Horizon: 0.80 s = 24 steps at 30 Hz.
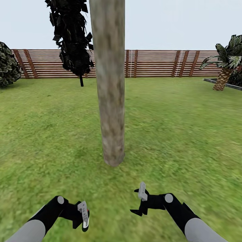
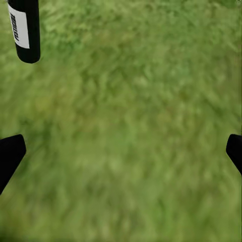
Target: In the garden, pick up the pesticide atomizer on the floor and spray pesticide onto both trees until each tree trunk is fully covered.
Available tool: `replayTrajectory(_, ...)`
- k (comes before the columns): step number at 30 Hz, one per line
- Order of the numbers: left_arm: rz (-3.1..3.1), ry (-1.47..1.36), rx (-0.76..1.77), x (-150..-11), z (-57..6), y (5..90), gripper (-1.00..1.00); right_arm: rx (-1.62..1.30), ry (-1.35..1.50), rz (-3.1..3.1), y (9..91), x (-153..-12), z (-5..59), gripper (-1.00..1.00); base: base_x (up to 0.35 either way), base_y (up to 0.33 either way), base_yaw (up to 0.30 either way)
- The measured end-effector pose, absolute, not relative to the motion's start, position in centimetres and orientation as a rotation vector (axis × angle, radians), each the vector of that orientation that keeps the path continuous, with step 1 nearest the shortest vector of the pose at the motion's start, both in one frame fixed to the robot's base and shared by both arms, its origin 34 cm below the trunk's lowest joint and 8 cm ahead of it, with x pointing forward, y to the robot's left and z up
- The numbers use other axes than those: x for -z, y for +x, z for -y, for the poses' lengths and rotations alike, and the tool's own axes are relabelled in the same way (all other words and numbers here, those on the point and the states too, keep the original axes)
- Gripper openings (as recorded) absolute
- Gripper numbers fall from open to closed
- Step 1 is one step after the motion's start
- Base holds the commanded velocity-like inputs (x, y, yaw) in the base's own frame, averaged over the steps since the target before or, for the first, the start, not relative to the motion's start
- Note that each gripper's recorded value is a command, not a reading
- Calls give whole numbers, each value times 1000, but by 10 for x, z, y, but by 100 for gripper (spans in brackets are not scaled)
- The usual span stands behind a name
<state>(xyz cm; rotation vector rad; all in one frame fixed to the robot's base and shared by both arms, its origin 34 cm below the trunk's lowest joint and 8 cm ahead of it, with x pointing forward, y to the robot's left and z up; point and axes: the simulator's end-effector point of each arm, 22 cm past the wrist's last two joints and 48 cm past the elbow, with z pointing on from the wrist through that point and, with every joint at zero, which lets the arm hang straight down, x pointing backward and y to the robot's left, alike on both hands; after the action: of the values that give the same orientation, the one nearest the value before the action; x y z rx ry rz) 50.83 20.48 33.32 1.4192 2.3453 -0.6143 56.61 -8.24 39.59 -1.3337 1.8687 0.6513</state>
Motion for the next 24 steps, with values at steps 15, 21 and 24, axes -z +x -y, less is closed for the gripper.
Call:
replayTrajectory(15, -2293, 1502, 696, -334, -162, 496, -100, -706, -1375, -1819, 560, -407, 64, -100, 0, 0, 0)
replayTrajectory(21, -2260, 1510, 734, -337, -136, 494, -100, -747, -1387, -1784, 556, -415, 44, -100, 0, 0, 0)
replayTrajectory(24, -2246, 1515, 749, -339, -126, 493, -100, -754, -1391, -1779, 555, -416, 42, -100, 0, 0, 0)
